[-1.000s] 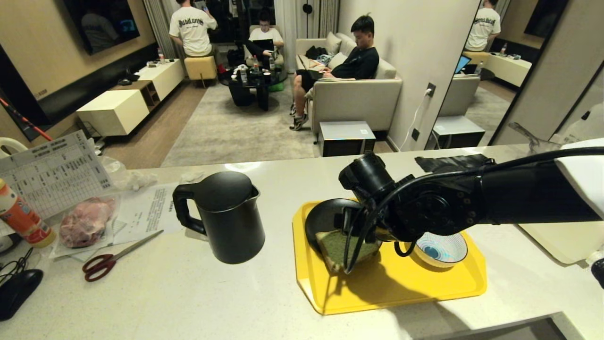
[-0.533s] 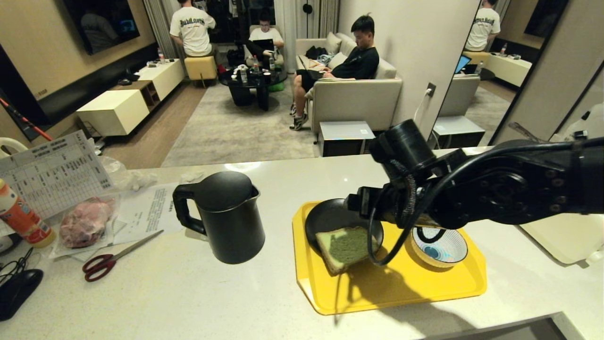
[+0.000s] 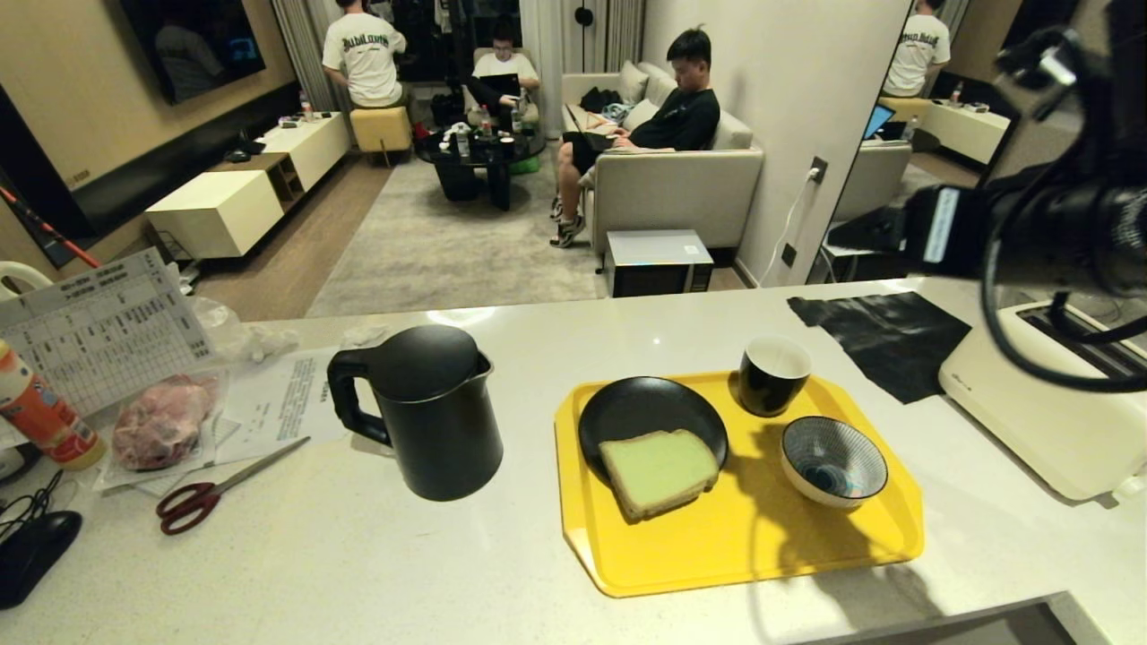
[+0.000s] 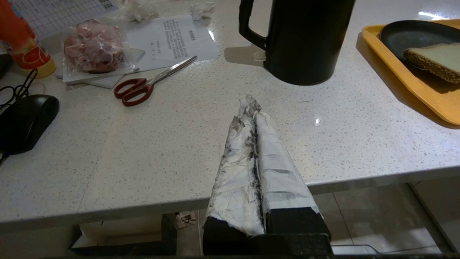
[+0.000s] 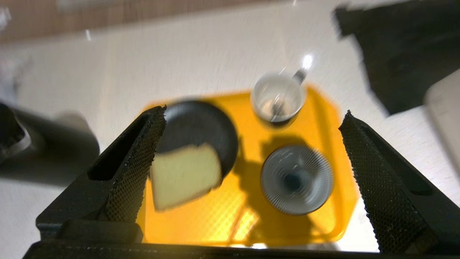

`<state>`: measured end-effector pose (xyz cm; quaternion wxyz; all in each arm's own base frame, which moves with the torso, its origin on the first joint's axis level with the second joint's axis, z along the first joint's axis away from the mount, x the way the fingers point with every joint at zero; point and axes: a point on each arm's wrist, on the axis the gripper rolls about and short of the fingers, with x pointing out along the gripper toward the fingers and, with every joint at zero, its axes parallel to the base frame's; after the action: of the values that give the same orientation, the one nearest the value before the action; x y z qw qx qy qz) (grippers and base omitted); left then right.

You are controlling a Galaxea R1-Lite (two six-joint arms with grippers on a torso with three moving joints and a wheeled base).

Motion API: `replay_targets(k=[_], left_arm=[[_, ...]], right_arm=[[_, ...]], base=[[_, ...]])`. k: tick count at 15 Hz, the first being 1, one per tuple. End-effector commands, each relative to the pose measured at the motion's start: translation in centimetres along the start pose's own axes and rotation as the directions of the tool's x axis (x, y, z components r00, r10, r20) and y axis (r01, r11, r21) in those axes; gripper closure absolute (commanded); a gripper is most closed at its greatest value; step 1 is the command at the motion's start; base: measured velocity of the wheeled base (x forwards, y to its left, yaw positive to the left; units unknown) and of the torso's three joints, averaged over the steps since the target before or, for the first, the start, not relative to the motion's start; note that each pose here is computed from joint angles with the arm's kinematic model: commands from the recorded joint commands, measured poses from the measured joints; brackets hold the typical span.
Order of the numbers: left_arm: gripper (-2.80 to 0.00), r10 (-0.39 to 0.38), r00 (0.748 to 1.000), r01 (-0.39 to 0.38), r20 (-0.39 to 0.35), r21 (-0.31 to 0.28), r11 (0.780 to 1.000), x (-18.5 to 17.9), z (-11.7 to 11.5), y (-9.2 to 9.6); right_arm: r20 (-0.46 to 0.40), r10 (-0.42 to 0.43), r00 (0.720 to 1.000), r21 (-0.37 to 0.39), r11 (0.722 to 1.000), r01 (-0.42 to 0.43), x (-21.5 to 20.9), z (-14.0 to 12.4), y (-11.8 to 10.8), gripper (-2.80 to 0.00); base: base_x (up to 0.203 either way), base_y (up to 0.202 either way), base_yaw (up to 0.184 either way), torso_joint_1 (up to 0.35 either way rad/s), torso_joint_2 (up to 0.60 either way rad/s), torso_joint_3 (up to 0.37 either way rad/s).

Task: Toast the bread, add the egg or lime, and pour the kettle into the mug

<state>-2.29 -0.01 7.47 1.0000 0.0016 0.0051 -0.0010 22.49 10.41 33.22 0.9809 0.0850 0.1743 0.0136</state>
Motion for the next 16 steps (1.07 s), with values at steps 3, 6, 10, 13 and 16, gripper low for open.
replay_targets(k=[3,6,10,13,16], left_arm=[[0.0,0.0,1.0,0.0,0.003,0.0,1.0,0.0,0.0,0.0],[0.0,0.0,1.0,0.0,0.003,0.0,1.0,0.0,0.0,0.0],[0.0,0.0,1.0,0.0,0.003,-0.001,1.0,0.0,0.0,0.0],[0.0,0.0,1.0,0.0,0.003,0.0,1.0,0.0,0.0,0.0],[0.0,0.0,1.0,0.0,0.003,0.0,1.0,0.0,0.0,0.0]], right_arm=[[0.191,-0.043,0.981,0.071,0.997,0.03,-6.4,3.4,-4.7,0.0],[0.203,-0.085,0.976,0.032,0.996,0.08,-7.1,3.2,-5.7,0.0],[0.216,-0.106,0.97,0.01,0.994,0.107,-7.5,3.3,-6.1,0.0],[0.216,-0.177,0.96,-0.042,0.981,0.191,-6.9,3.4,-6.5,0.0],[0.21,-0.245,0.947,-0.064,0.963,0.264,-5.9,3.5,-6.6,0.0]], base=[[0.0,0.0,0.0,0.0,0.0,0.0],[0.0,0.0,0.0,0.0,0.0,0.0],[0.0,0.0,0.0,0.0,0.0,0.0],[0.0,0.0,0.0,0.0,0.0,0.0],[0.0,0.0,0.0,0.0,0.0,0.0]])
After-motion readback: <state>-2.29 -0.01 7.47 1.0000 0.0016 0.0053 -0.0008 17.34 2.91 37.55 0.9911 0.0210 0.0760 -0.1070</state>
